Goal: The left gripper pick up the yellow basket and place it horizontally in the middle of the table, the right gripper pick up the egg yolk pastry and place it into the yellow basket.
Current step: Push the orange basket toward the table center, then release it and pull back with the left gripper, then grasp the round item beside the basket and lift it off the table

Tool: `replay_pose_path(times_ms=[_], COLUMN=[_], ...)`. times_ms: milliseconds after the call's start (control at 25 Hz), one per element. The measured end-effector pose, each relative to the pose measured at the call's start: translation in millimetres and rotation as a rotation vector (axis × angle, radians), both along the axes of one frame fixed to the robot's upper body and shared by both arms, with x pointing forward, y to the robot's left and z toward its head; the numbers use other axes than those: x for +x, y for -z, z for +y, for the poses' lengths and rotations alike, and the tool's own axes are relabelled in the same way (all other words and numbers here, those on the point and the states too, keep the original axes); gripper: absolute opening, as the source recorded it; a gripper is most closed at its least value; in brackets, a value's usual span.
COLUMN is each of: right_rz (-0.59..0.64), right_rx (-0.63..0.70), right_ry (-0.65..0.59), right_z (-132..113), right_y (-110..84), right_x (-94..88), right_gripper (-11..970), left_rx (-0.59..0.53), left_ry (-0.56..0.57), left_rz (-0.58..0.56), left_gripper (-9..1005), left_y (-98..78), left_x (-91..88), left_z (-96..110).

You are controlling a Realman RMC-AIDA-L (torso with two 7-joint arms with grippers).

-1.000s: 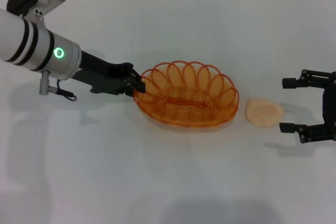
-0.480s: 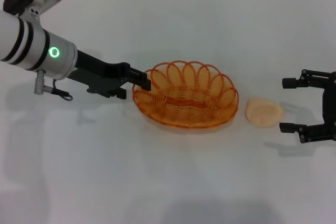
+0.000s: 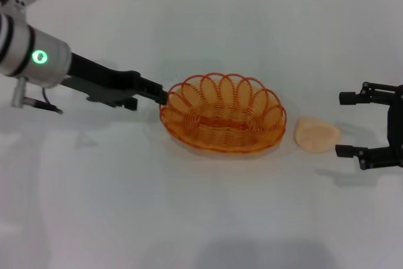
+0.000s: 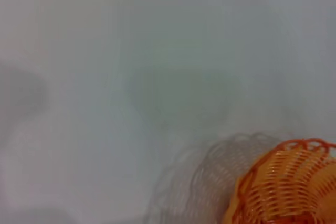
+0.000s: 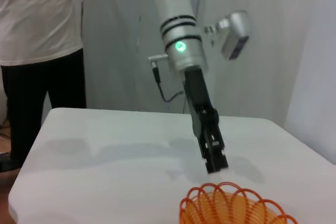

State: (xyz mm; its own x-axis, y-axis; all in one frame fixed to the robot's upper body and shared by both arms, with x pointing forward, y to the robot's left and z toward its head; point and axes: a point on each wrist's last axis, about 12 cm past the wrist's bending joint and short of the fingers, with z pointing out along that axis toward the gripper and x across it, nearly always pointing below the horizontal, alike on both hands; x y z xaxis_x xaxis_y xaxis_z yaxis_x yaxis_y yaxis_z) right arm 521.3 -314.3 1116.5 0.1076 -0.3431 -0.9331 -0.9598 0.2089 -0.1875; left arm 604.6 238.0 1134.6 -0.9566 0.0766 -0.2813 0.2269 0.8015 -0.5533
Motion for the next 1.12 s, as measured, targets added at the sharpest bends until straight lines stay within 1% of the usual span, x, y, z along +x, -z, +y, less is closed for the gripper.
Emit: replay_pose_path(times_ms=[80, 160, 280, 320, 400, 440, 560, 600, 720, 840, 920, 1120], right_rz=[0.015, 0.036, 0.068, 0.076, 0.092, 0.1, 0.126, 0.137, 0.155, 0.157, 0.158, 0.179], right_rx=[0.003, -0.002, -0.011, -0.012, -0.013, -0.015, -0.028, -0.039, -0.064, -0.063, -0.06, -0.058], right_ry=[0.014, 0.026, 0.046, 0.051, 0.058, 0.063, 0.087, 0.096, 0.102, 0.101, 0.1, 0.133], right_z=[-3.4, -7.2, -12.1, -13.1, -14.1, -14.5, -15.9, -16.3, -14.5, -11.6, -9.7, -5.4], right_y=[-0.6, -1.1, -1.6, -1.8, -2.5, -2.9, -2.9, -2.5, -0.5, 0.5, 1.2, 5.2], right_x=[-0.6, -0.7, -0.2, -0.1, 0.2, 0.8, 2.9, 3.7, 5.1, 5.8, 5.9, 8.7], right_gripper=[753, 752, 751, 750, 749, 748, 747, 746, 745, 743, 742, 739], left_rx=[0.001, -0.007, -0.024, -0.037, -0.06, -0.081, -0.132, -0.138, -0.128, -0.108, -0.099, -0.097], left_ry=[0.045, 0.125, 0.27, 0.324, 0.396, 0.433, 0.493, 0.507, 0.556, 0.614, 0.632, 0.621], left_rz=[-0.058, -0.124, -0.244, -0.305, -0.41, -0.481, -0.636, -0.673, -0.76, -0.843, -0.871, -0.91], left_gripper=[743, 747, 759, 763, 771, 775, 787, 791, 803, 809, 811, 816], left_y=[-8.7, -15.1, -19.5, -19.9, -19.6, -18.6, -16.5, -15.8, -11.5, -0.6, 6.9, 24.5], left_x=[-3.4, -8.9, -17.9, -22.9, -31.0, -35.8, -46.8, -49.4, -55.6, -63.7, -69.0, -80.9], left_z=[7.2, 14.6, 23.0, 25.9, 30.1, 31.9, 37.2, 38.9, 43.5, 48.2, 50.7, 62.2])
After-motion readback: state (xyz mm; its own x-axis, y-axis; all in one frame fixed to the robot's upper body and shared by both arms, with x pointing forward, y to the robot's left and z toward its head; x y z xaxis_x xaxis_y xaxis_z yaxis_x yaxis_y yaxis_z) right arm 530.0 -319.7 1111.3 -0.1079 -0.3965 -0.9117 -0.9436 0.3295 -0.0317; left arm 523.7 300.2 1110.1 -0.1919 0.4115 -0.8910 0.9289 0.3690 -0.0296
